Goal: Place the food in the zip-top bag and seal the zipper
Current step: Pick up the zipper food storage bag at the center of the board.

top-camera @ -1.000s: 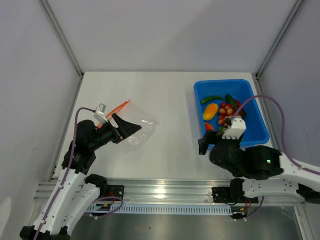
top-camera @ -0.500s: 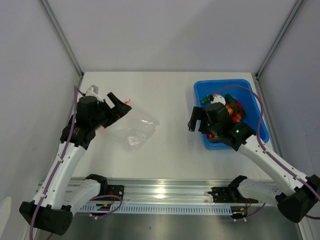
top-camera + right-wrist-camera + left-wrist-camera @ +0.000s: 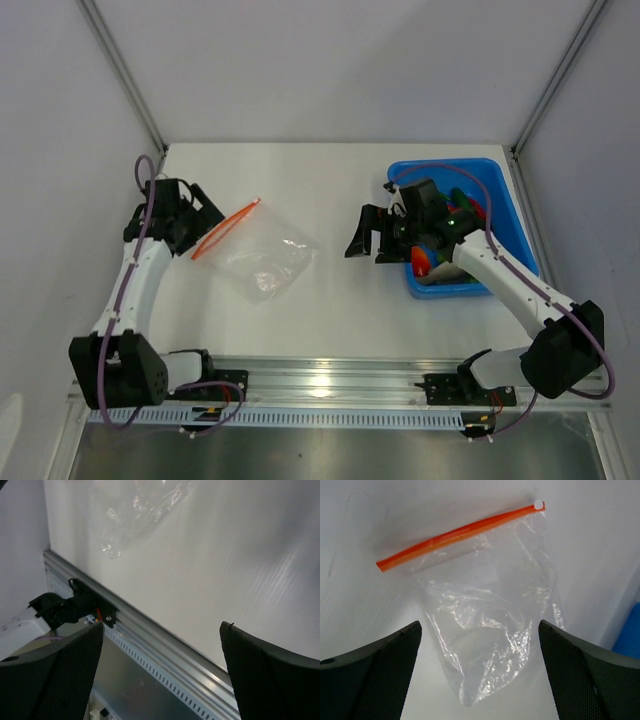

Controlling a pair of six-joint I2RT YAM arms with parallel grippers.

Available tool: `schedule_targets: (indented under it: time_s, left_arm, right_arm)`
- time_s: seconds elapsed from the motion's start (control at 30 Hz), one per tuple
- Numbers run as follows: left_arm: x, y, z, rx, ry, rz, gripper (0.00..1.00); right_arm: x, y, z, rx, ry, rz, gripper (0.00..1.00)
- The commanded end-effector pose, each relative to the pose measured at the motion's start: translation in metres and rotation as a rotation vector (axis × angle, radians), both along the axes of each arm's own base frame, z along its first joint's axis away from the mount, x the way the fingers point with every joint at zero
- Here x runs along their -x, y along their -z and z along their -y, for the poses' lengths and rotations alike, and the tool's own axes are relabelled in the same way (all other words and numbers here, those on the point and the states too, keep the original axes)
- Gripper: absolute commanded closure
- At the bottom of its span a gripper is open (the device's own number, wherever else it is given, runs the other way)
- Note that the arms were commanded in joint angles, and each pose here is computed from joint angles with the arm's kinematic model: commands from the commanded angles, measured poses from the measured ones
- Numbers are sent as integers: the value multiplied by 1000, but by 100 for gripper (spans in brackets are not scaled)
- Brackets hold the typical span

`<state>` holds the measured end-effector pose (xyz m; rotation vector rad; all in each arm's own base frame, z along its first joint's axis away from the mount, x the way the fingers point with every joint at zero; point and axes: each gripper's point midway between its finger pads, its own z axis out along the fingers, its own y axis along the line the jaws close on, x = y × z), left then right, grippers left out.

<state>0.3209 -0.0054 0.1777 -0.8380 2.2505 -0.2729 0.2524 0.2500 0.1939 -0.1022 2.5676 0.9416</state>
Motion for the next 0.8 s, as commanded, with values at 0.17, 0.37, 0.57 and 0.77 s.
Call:
schedule_targets:
  time_s: [0.17,0.37,0.57,0.77]
  left_arm:
    - [-73,33,-28,-17,284,57,13]
    - [-97,57,-10,16,535,90,11]
    - [-105,85,-9,79,603,71,12]
    - [-100,107,1,159,638,15,22]
  right_arm:
    - [12,-58,4,-79,-114,42,0]
    - [7,-61,16,-87,-107,29,0]
    - [-2,-63,38,-52,-63,58,1]
    - [-13,-63,43,-62,-39,71,1]
